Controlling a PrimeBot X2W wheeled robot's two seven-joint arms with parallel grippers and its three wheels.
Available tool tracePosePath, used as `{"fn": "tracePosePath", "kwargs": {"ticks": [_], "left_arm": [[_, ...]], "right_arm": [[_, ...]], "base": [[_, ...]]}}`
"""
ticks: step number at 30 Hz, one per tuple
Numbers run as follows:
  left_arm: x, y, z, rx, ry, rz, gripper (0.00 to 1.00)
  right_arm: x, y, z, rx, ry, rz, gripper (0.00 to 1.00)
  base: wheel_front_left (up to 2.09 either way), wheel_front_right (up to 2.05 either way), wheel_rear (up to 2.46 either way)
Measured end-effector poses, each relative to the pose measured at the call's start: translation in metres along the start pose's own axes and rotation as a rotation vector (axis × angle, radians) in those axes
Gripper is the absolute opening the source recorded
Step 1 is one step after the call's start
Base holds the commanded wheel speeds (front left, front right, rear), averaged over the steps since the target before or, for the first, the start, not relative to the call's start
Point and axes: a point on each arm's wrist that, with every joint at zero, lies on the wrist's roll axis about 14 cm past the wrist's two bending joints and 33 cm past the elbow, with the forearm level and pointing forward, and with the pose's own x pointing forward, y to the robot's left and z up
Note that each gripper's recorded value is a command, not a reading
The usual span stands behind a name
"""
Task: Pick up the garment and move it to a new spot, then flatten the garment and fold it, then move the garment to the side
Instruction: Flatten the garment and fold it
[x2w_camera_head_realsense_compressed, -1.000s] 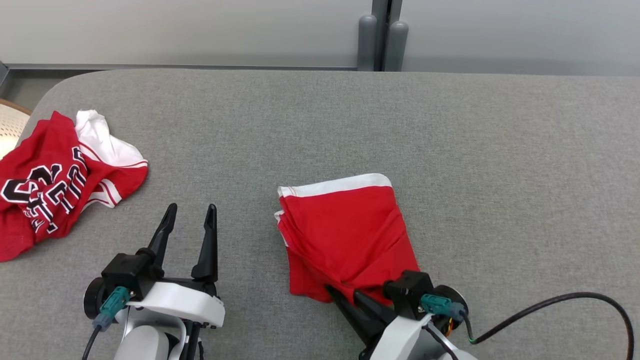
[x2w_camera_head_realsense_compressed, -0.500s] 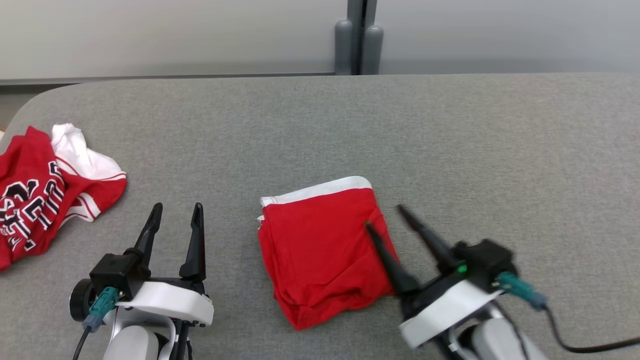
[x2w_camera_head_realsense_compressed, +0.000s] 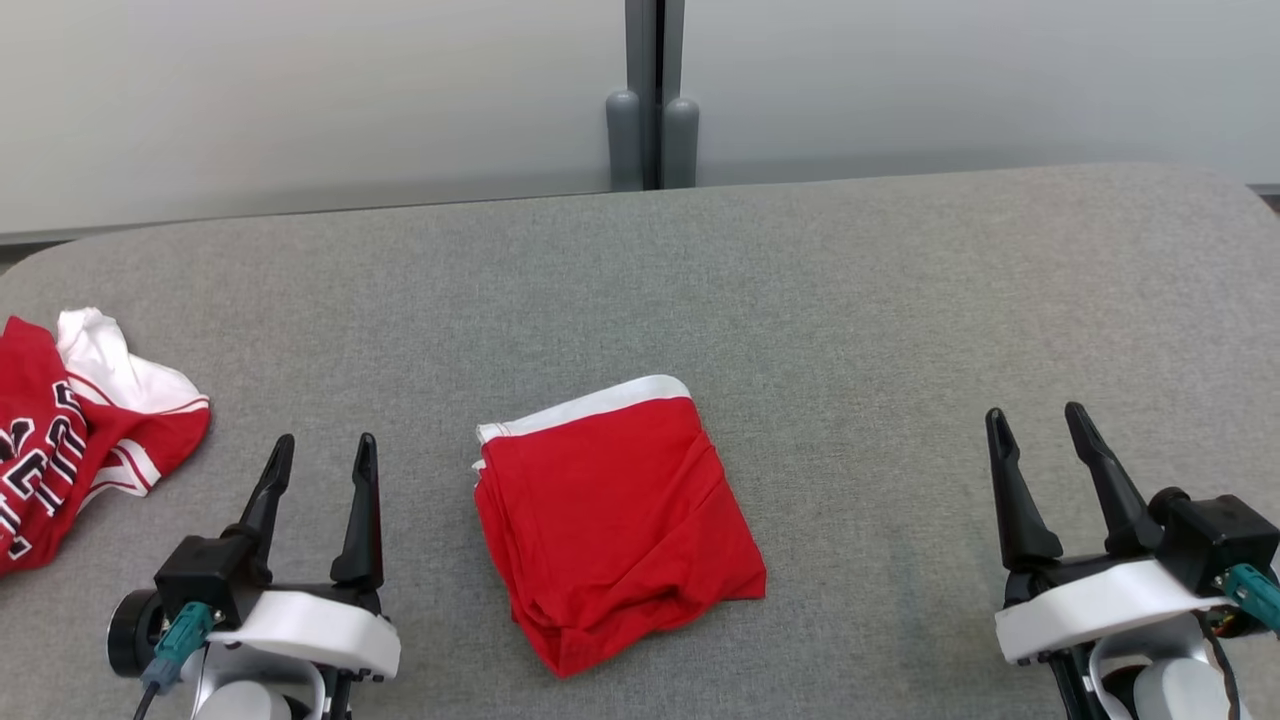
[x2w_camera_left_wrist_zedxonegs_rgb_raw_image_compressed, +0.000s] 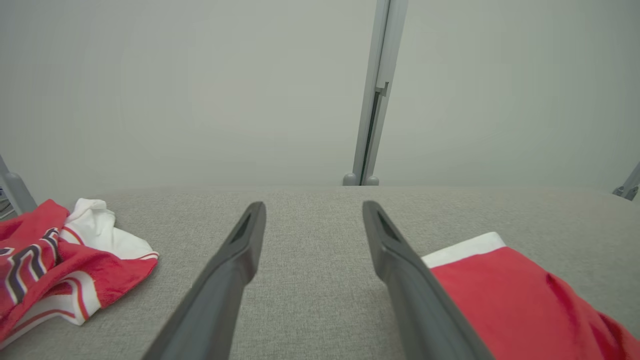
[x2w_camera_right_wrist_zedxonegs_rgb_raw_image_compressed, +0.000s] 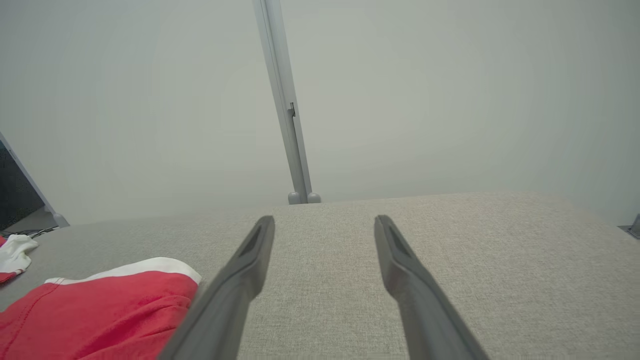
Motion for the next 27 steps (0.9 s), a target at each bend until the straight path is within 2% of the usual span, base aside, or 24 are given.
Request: {"fn": "tracePosePath", "kwargs": {"ticks": [15, 27], "left_arm": [[-0.046, 0.011, 0.001, 0.018, 0.013, 0.033, 1.0], [-0.056, 0.015, 0.003, 0.023, 0.015, 0.051, 1.0]], "right_arm": [[-0.047, 0.011, 0.007, -0.029, 0.026, 0.01, 1.0], [-0.057, 0.002, 0.012, -0.044, 0.026, -0.013, 1.0]], "base": [[0.0, 0.0, 0.0], [0.0, 0.0, 0.0]]}}
